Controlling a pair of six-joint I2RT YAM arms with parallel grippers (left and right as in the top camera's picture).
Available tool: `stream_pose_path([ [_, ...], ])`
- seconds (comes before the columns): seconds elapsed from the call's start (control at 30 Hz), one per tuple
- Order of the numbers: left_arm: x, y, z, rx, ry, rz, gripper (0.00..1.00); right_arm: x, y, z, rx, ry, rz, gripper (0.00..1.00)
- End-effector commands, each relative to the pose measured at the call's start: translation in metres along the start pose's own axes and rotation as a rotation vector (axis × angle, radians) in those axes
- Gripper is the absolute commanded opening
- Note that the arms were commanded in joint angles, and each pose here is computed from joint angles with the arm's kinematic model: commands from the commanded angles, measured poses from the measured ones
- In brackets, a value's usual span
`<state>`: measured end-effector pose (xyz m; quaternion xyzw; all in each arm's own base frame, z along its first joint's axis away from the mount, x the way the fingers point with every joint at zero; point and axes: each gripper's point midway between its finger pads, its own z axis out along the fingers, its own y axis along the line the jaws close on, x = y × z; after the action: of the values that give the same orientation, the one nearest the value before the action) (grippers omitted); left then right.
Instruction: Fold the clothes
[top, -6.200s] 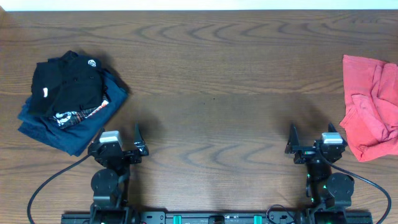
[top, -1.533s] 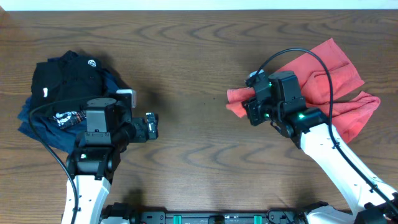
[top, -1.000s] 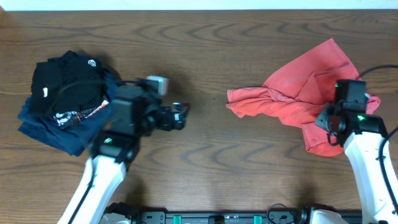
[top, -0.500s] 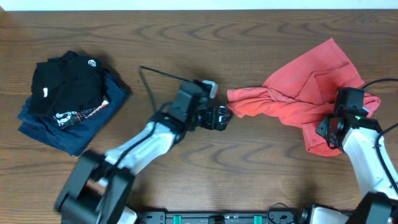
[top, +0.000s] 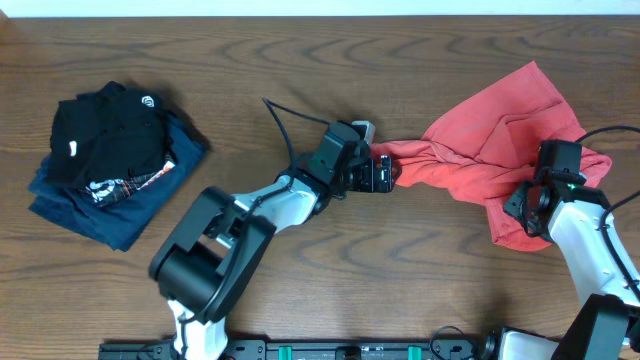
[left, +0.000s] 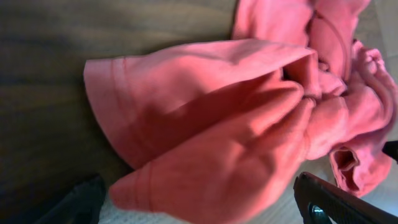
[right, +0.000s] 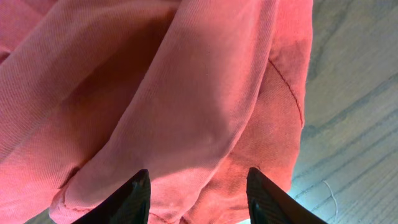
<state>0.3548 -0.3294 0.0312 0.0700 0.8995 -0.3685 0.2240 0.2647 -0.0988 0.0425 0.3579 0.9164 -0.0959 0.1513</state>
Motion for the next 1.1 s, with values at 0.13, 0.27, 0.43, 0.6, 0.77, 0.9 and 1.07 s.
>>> stream_pose_path([
  [0.13, 0.014, -0.015, 0.017, 0.042, 0.023, -0.045, 0.70, -0.003, -0.001, 0.003, 0.002, -0.008, 0.014, 0.28],
  [0.27, 0.015, -0.018, 0.018, 0.048, 0.024, -0.025, 0.12, -0.002, 0.000, 0.009, 0.007, -0.001, 0.012, 0.07],
  [0.43, 0.010, -0.022, 0.014, 0.056, 0.012, -0.003, 0.06, 0.007, -0.002, 0.023, 0.036, 0.051, -0.001, 0.01],
  [0.6, -0.008, -0.029, -0.011, 0.040, -0.024, 0.122, 0.06, 0.000, -0.004, 0.030, 0.033, 0.036, 0.024, 0.10],
  [0.77, -0.026, -0.029, -0.040, -0.004, -0.060, 0.139, 0.06, -0.008, 0.004, 0.031, -0.022, 0.014, 0.039, 0.47],
  [0.9, -0.021, -0.027, -0.045, -0.021, -0.034, 0.127, 0.06, 0.005, 0.032, 0.027, -0.181, 0.092, 0.013, 0.62],
  [1.07, -0.001, -0.012, -0.045, -0.074, 0.045, 0.093, 0.06, 0.008, 0.062, 0.018, -0.360, 0.129, -0.018, 0.62],
])
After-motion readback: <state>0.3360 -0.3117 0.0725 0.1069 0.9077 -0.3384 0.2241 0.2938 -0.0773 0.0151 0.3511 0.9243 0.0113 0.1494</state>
